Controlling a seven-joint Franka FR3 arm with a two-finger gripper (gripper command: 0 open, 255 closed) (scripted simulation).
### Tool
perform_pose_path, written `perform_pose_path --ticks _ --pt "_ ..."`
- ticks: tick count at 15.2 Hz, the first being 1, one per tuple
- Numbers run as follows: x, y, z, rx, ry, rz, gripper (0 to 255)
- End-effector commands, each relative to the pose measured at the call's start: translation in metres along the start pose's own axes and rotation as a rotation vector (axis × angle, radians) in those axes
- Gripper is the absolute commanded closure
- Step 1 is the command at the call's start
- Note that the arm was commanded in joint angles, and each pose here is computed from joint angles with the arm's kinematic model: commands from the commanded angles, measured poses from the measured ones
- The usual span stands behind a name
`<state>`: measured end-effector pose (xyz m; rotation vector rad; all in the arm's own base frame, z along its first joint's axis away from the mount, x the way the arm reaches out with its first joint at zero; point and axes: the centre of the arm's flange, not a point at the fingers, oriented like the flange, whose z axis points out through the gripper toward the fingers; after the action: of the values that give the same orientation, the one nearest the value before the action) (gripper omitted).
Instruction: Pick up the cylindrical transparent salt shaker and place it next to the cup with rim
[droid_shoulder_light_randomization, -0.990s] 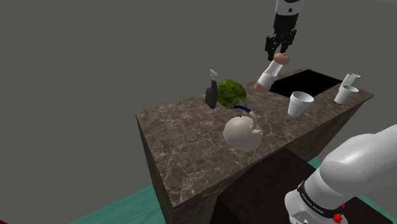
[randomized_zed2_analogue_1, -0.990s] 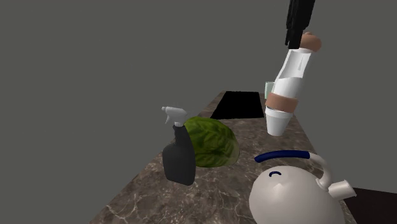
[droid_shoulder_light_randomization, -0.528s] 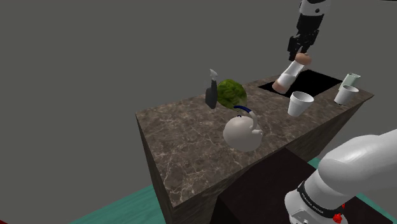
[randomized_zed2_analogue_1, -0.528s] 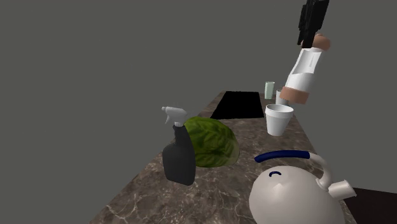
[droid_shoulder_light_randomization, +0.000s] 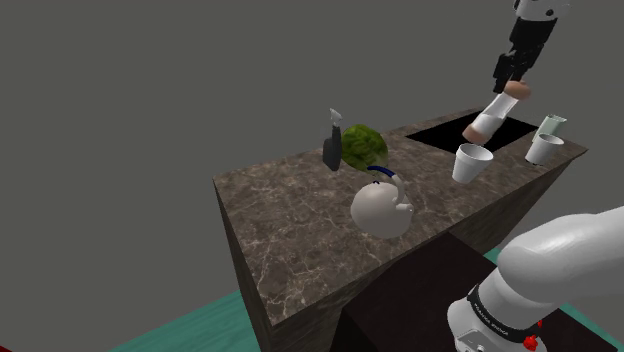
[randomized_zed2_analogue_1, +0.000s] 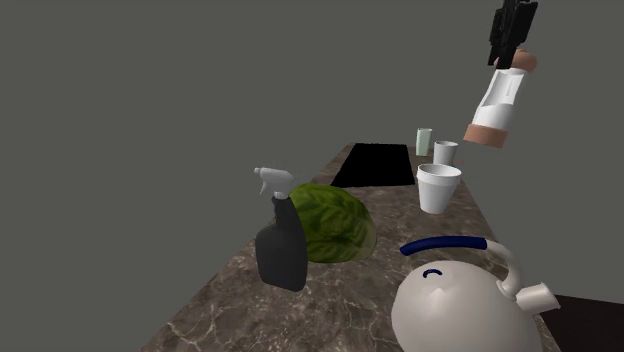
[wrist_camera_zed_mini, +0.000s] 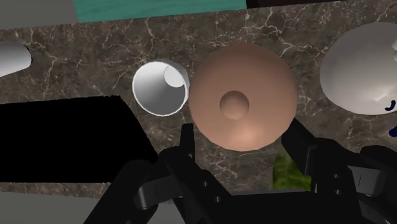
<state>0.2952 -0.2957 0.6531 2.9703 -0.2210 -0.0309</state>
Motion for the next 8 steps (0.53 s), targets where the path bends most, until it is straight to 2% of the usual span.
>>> perform_pose_path --ticks 1,2,8 --pt "-0.014 0.025 0.001 0.000 0.000 -0.002 255" --pt "-0.020 0.035 0.002 0.000 0.000 -0.002 255" --pt "-0.020 0.030 0.033 0.000 0.000 -0.002 255"
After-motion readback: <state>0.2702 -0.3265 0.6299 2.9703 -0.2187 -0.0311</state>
